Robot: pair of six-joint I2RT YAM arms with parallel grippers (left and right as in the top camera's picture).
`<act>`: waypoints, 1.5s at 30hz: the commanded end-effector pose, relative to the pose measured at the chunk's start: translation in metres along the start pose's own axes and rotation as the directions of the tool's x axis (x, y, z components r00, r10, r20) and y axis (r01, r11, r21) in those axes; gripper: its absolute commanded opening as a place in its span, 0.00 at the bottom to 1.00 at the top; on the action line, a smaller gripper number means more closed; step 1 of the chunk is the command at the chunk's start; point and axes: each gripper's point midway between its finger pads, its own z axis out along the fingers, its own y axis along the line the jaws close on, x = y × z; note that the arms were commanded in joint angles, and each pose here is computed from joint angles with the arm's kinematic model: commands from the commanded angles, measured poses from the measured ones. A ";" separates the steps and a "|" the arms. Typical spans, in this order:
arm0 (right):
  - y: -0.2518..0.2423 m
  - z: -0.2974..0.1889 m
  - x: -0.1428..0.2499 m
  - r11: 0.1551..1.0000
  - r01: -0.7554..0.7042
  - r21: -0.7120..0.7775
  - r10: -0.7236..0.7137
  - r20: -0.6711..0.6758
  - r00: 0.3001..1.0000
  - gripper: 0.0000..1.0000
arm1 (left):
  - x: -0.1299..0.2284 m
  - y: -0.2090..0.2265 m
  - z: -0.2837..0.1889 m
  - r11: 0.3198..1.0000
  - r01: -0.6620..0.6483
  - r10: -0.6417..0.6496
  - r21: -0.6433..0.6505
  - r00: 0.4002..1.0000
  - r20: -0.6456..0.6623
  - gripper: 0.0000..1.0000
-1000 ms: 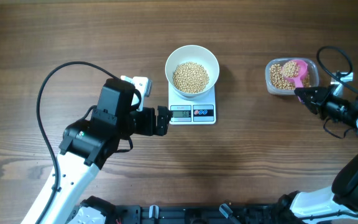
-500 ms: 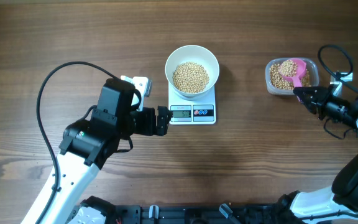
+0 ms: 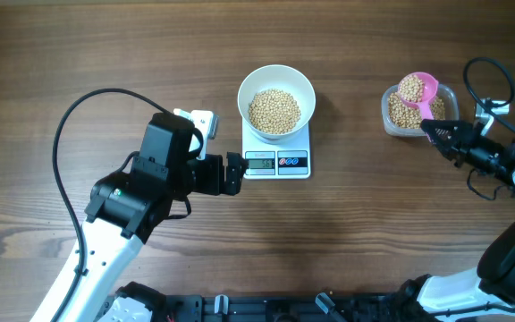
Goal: Scoop item into bowl and weigh 150g on scale
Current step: 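Scoop more soybeans from the tub with the right gripper, then carry the filled pink scoop left over the white bowl with the right gripper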
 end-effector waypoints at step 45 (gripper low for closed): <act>0.118 0.143 0.110 0.938 0.346 -0.033 -0.337 -0.334 0.881 0.04 | -0.001 -0.004 -0.001 1.000 -0.014 0.014 0.016 1.000 0.003 1.00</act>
